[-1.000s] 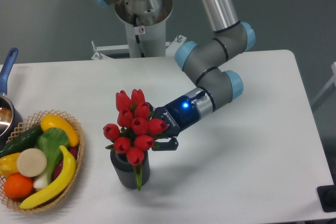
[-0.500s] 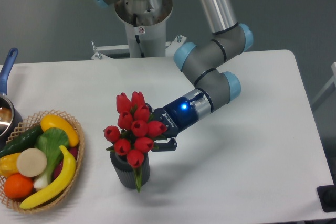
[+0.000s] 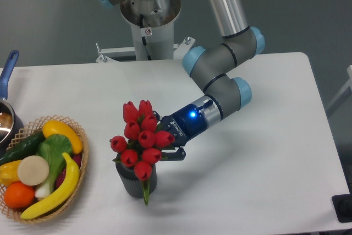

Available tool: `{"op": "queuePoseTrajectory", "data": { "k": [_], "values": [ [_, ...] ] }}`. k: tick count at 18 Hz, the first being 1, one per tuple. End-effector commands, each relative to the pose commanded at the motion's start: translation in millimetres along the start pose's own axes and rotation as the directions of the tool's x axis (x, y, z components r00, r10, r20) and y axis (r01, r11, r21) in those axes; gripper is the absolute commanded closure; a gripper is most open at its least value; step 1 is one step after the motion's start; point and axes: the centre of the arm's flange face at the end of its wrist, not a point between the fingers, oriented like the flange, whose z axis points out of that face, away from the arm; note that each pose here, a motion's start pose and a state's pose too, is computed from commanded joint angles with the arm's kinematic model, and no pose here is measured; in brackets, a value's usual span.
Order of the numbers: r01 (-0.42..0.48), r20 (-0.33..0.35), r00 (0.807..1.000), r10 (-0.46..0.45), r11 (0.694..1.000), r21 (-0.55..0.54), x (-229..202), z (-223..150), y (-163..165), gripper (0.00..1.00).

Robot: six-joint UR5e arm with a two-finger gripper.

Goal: Insert the flowers into the vase
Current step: 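Lower the tulip stems deeper into the black vase, then open the gripper to release the tulips in the vase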

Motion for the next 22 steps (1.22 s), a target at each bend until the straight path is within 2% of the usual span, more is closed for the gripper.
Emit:
{"op": "queuePoseTrajectory", "data": {
  "k": [4,6,8,10,15,17,22],
  "values": [
    [0.003,0.002,1.000,-0.003,1.000,0.000,-0.2,-1.0,1.4,0.65],
    [0.000,0.000,1.000,0.000,1.000,-0.002,0.2,-0.1,1.6,0.59],
    [-0.009,0.001,1.000,0.009,1.000,0.000,0.8,-0.3,3.6,0.49],
    [-0.014,0.003,1.000,0.014,1.000,-0.001,1.2,-1.3,4.8,0.45],
    [-0.013,0.006,1.000,0.013,1.000,-0.012,2.6,-3.1,5.4,0.25],
    [-0.014,0.006,1.000,0.014,0.999,-0.052,2.7,-3.9,7.5,0.20],
    [-0.019,0.009,1.000,0.019,0.998,-0.055,1.8,-5.6,6.1,0.05]
  ]
}}
